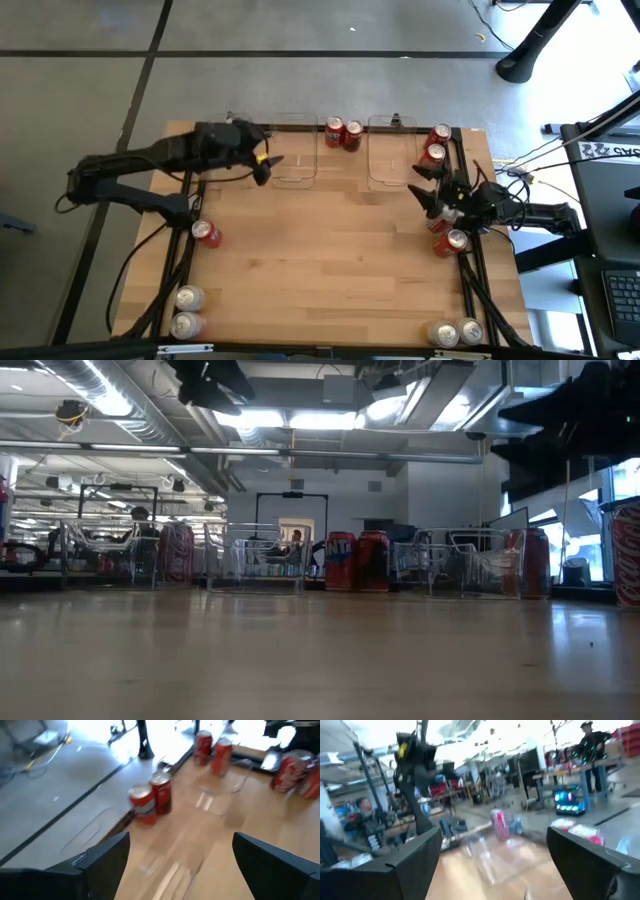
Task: Sort soda cans
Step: Put the red soda can into the left transparent bin
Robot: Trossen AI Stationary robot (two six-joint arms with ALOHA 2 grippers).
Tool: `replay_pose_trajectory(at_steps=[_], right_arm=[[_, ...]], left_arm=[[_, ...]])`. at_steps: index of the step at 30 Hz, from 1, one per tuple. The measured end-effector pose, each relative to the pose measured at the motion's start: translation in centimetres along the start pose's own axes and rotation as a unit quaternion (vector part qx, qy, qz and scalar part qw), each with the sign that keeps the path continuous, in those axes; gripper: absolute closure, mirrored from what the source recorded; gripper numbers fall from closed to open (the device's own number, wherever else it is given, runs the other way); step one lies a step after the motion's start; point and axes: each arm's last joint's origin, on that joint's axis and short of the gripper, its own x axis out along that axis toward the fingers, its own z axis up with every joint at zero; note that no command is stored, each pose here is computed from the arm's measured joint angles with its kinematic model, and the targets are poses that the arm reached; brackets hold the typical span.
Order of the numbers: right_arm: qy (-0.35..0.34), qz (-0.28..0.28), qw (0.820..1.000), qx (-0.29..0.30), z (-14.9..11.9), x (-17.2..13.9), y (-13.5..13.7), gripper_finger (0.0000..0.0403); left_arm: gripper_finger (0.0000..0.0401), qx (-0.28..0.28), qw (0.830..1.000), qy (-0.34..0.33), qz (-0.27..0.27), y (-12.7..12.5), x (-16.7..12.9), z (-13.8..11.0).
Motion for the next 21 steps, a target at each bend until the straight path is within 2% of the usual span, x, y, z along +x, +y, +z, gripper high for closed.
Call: replay_pose_trajectory(at_steps=[5, 12, 15, 18, 21], right_arm=[[0.004, -0.037, 0.999, -0.029, 1.5, 0.7, 0.3, 0.0042], [0.016, -0.09, 0.993, -0.077, 4.0, 2.4, 1.1, 0.0042], [0.024, -0.15, 0.982, -0.116, 5.1, 3.4, 1.4, 0.0042], [0.051, -0.2, 0.966, -0.153, 5.0, 4.6, 1.5, 0.0042], [0.07, -0.227, 0.956, -0.175, 5.3, 6.2, 1.6, 0.0042]], left_arm=[[0.0061, 0.019, 0.998, -0.047, -0.023, -1.3, 1.5, -2.1], [0.0061, 0.014, 0.999, -0.041, -0.026, -1.7, 2.5, -4.3], [0.0061, 0.018, 0.998, -0.058, -0.032, -1.9, 2.7, -5.1], [0.0061, 0.021, 0.996, -0.079, -0.035, -1.9, 3.0, -5.9], [0.0061, 0.027, 0.996, -0.075, -0.034, -2.0, 3.4, -6.9]])
